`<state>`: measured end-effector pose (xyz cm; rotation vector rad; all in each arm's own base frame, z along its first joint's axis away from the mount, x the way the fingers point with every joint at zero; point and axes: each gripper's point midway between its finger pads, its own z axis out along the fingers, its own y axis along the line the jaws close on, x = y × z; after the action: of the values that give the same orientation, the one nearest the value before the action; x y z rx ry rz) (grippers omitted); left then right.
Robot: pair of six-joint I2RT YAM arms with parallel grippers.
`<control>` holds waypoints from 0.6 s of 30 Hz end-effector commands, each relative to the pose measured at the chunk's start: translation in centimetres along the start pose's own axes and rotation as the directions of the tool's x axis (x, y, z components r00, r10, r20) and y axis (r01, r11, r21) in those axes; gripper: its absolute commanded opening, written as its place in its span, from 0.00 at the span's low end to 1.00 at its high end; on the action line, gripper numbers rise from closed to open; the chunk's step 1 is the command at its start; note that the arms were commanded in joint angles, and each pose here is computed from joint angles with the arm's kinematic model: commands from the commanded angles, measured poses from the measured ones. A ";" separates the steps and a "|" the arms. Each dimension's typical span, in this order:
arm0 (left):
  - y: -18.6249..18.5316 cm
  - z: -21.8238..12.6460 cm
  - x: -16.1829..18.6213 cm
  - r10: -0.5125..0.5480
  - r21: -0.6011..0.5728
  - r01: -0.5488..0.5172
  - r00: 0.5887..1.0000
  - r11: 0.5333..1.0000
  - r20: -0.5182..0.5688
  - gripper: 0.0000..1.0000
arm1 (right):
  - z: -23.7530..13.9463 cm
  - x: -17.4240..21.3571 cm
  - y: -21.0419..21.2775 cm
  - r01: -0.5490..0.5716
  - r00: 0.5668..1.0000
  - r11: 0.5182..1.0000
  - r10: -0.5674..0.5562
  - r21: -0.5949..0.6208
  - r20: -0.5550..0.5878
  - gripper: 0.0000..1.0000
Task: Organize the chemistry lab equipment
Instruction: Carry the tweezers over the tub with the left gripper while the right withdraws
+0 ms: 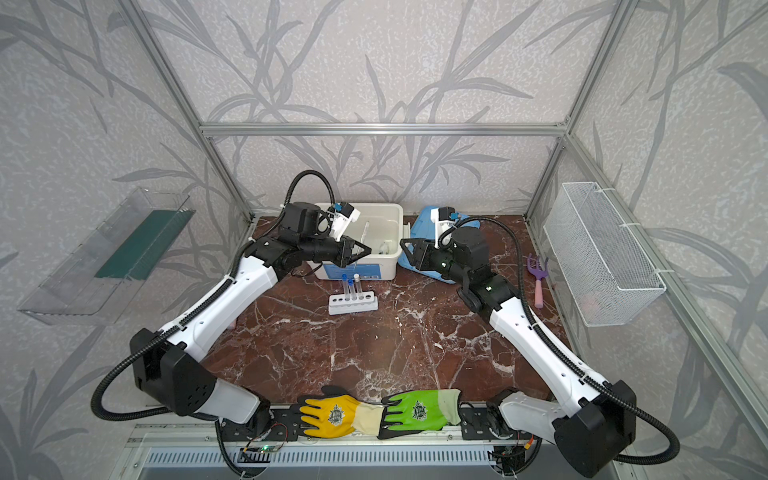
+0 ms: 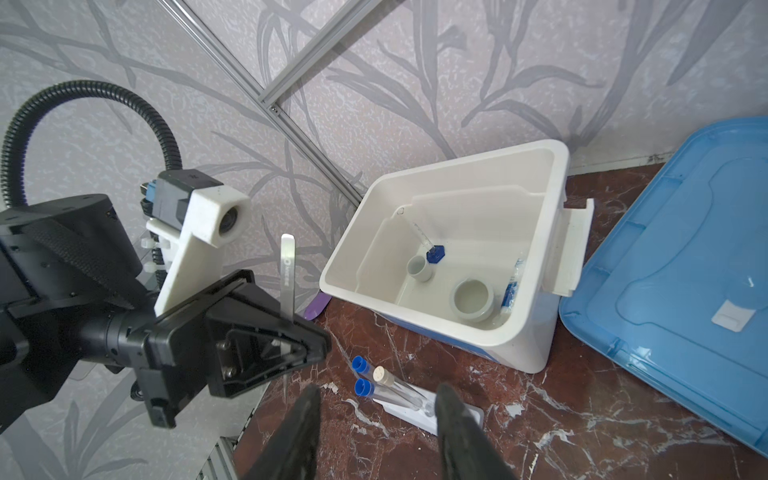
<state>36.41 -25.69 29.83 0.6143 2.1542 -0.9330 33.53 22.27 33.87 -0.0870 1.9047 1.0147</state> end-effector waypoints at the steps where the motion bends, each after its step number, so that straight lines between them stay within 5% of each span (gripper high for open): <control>1: 5.3 -0.2 0.3 0.002 -0.243 -0.023 0.996 0.970 -0.086 0.00 | -0.7 0.4 -1.6 -0.013 1.000 0.999 0.013 0.039 -0.005 0.46; 6: 11.4 0.9 -1.5 -0.057 -0.439 -0.004 0.990 0.898 -0.125 0.00 | -0.7 0.7 -2.8 -0.038 0.999 0.998 0.038 0.050 -0.009 0.46; 18: 18.4 6.0 -1.6 -0.220 -0.523 0.112 0.964 0.845 -0.149 0.00 | -0.6 1.2 -5.1 -0.108 0.994 0.992 0.109 0.063 -0.012 0.46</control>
<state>52.05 -19.64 20.26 0.3041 2.4943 -0.3899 34.62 18.86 29.60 0.0460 1.9952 1.0005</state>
